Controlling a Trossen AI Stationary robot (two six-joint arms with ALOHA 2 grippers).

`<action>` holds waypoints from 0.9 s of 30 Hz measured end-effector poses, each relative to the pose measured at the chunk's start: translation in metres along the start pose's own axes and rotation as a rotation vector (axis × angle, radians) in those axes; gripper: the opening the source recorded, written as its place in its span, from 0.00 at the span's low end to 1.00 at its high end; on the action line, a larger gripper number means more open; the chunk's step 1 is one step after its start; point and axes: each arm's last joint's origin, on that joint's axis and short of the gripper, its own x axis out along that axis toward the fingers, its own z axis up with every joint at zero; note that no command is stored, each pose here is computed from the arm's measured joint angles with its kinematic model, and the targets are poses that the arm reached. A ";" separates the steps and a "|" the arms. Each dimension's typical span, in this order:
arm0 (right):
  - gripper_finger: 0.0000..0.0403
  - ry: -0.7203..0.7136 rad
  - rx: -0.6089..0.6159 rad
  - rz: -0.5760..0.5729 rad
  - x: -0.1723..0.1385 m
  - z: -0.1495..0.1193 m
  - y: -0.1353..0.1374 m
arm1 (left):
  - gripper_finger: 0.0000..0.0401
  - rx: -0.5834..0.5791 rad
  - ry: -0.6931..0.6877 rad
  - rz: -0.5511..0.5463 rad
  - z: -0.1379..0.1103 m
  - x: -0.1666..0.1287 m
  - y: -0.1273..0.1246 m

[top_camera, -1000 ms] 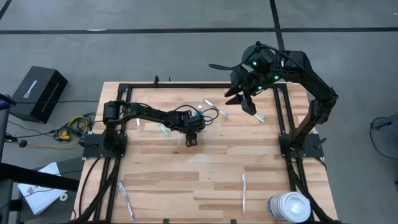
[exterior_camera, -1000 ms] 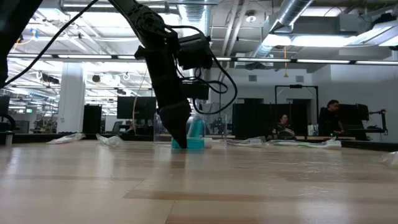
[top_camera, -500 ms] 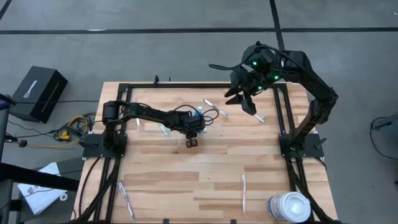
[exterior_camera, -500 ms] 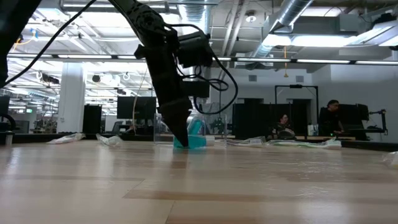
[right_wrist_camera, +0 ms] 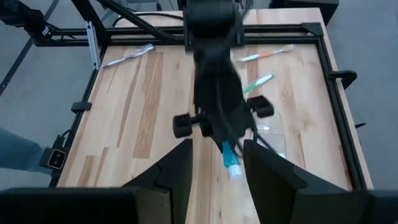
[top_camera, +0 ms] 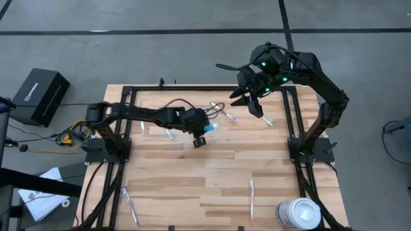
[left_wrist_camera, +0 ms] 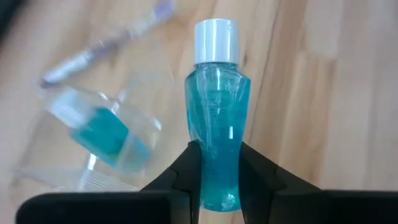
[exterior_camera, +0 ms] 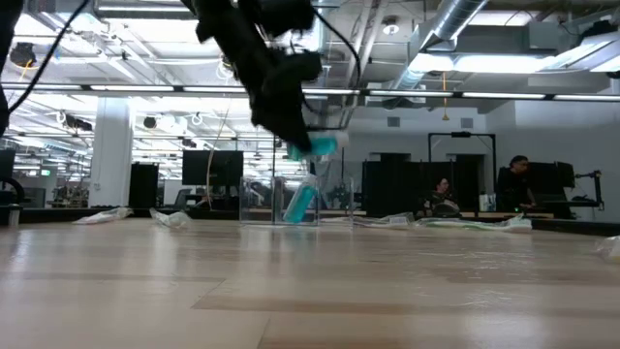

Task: Pick & Place toothbrushing station
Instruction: Put the blue mouthwash into the transparent organizer

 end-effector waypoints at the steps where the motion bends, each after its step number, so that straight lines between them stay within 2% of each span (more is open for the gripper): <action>1: 0.33 -0.002 -0.004 0.000 0.000 0.000 0.000 | 0.16 -0.009 -0.022 0.003 0.002 -0.008 0.001; 9: 0.34 -0.063 -0.027 -0.015 0.000 0.006 -0.002 | 0.15 -0.155 -0.236 0.010 0.019 -0.073 0.017; 14: 0.34 -0.076 -0.019 -0.029 -0.002 0.007 -0.006 | 0.15 -0.208 -0.407 0.059 0.027 -0.114 0.029; 19: 0.34 -0.117 0.018 -0.090 -0.003 0.011 -0.011 | 0.15 -0.264 -0.576 0.033 0.035 -0.142 0.035; 23: 0.33 -0.120 0.052 -0.099 -0.003 0.011 -0.012 | 0.15 -0.218 -0.708 -0.024 0.044 -0.156 0.028; 27: 0.34 -0.199 0.047 -0.062 -0.004 0.018 -0.012 | 0.15 -0.172 -0.819 -0.098 0.052 -0.163 0.021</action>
